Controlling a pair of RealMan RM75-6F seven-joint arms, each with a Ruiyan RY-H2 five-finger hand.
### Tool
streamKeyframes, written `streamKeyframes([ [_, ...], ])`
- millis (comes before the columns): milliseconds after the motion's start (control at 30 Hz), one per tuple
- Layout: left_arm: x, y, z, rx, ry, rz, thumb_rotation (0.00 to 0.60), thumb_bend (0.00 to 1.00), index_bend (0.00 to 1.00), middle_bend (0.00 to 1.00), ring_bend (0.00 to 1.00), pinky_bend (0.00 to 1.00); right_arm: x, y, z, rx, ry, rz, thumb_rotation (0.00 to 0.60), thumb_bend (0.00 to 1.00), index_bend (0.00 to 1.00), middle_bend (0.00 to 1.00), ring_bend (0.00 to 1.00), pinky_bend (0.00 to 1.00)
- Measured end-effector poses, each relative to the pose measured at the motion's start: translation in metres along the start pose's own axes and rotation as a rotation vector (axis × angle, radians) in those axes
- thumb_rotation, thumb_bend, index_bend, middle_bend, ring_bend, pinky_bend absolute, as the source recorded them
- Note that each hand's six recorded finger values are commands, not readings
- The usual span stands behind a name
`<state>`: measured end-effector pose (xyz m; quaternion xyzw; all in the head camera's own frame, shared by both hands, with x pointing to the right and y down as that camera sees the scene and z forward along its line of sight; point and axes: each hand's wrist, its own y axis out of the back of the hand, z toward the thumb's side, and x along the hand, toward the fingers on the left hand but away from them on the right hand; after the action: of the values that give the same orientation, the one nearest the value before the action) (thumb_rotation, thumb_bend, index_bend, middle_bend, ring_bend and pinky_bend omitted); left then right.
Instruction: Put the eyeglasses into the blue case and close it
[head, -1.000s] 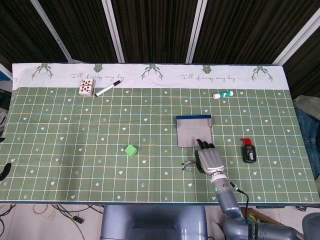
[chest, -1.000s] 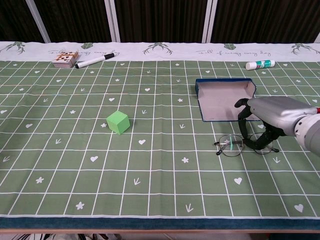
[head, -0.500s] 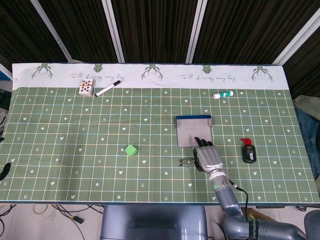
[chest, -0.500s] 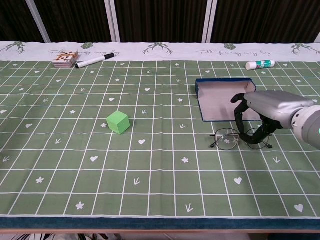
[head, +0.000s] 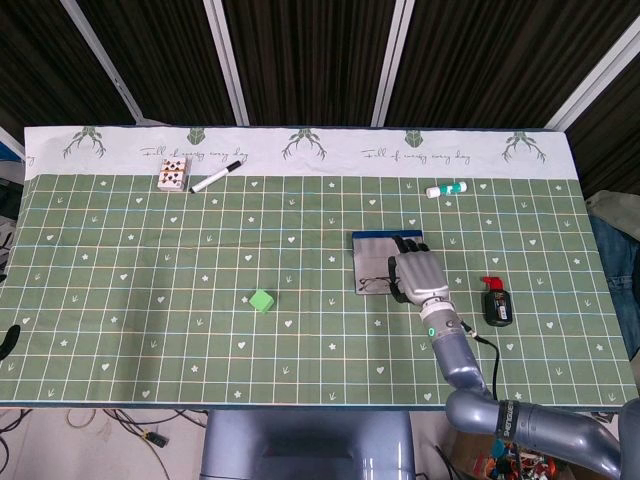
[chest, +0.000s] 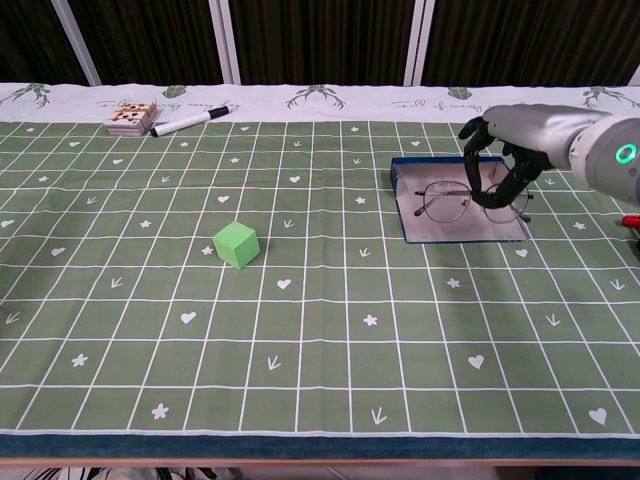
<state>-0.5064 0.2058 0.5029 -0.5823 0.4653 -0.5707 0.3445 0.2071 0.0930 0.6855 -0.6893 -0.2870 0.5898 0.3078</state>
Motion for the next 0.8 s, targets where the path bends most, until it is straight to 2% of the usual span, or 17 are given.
streamKeyframes([
  [133,0.0,0.0,0.0,-0.001,0.002,0.001,0.6,0.32,0.19,0.0,0.0,0.0,-0.014,0.01,-0.001,0.003,-0.012,-0.012,0.6,0.47,0.65,0.1,0.15,0.19],
  [400,0.001,0.002,-0.002,-0.002,0.008,0.006,0.6,0.32,0.19,0.0,0.0,0.0,-0.041,0.017,-0.006,0.026,-0.047,-0.016,0.6,0.47,0.66,0.09,0.15,0.19],
  [800,0.002,0.002,-0.005,0.002,0.017,0.008,0.6,0.32,0.19,0.0,0.0,0.0,-0.071,0.002,-0.011,0.046,-0.07,0.022,0.6,0.47,0.66,0.09,0.15,0.19],
])
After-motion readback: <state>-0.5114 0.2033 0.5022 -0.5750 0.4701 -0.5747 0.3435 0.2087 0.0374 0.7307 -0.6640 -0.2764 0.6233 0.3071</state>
